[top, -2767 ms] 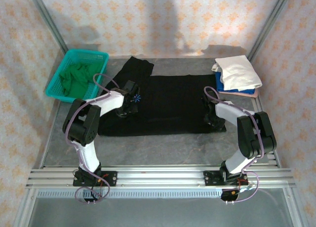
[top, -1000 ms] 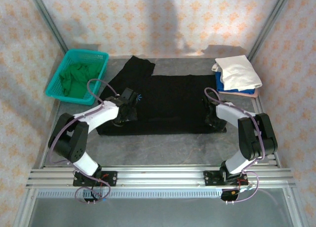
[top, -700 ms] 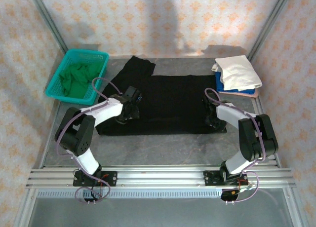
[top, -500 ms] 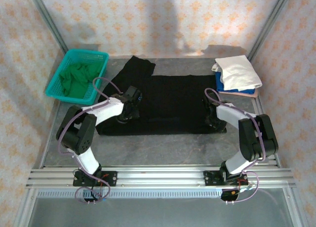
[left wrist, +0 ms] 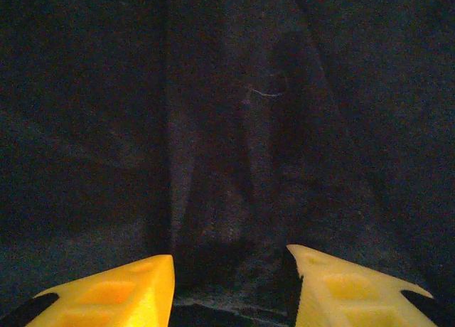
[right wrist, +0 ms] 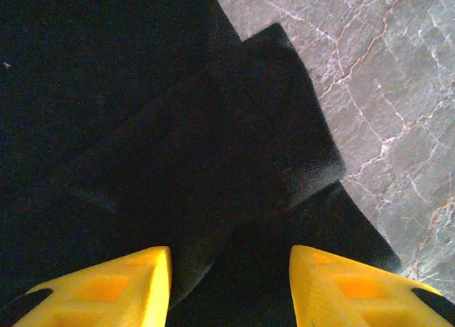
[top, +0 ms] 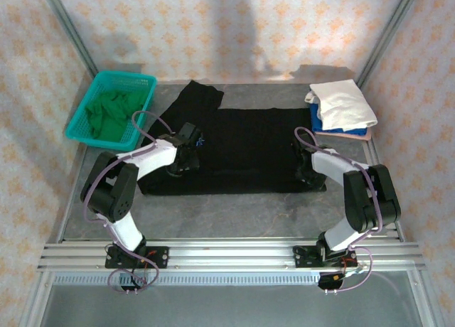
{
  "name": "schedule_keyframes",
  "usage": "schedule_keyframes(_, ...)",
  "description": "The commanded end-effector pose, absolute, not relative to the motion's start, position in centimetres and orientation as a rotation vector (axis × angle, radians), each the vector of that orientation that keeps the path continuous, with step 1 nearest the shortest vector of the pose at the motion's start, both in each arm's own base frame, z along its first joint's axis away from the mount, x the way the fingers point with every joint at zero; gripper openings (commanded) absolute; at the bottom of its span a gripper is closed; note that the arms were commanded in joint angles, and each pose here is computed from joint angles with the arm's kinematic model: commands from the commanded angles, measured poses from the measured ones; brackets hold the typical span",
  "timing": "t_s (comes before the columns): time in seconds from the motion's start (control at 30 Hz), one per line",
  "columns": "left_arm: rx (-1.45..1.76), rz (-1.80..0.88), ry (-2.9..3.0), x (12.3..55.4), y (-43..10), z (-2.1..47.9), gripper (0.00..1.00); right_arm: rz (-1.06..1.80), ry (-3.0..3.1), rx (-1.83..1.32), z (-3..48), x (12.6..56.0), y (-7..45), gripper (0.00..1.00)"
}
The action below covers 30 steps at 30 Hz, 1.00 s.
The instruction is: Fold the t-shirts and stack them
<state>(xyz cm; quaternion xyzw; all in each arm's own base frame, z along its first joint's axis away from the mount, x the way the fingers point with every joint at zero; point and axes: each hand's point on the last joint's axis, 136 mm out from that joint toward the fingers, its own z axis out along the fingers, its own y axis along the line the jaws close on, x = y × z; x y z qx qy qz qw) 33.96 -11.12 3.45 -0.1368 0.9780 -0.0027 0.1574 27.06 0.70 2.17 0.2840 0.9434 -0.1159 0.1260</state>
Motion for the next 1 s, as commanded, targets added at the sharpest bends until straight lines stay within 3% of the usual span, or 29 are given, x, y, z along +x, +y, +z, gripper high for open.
schedule_keyframes(0.0, -0.407, 0.026, 2.818, 33.8, -10.5, 2.6, 0.47, -0.393, 2.76, 0.828, 1.9, 26.0, -0.2, 0.47)
schedule_keyframes(0.23, -0.413, 0.029, 2.836, 33.9, -10.3, 1.9, 0.52, -0.395, 2.76, 0.826, 2.0, 26.1, -0.2, 0.47)
schedule_keyframes(0.8, -0.403, 0.035, 2.796, 34.0, -10.0, 4.6, 0.17, -0.395, 2.763, 0.828, 1.8, 26.1, -0.2, 0.47)
schedule_keyframes(0.97, -0.385, 0.008, 2.792, 34.9, -10.7, 5.1, 0.01, -0.393, 2.762, 0.827, 1.9, 26.1, -0.1, 0.47)
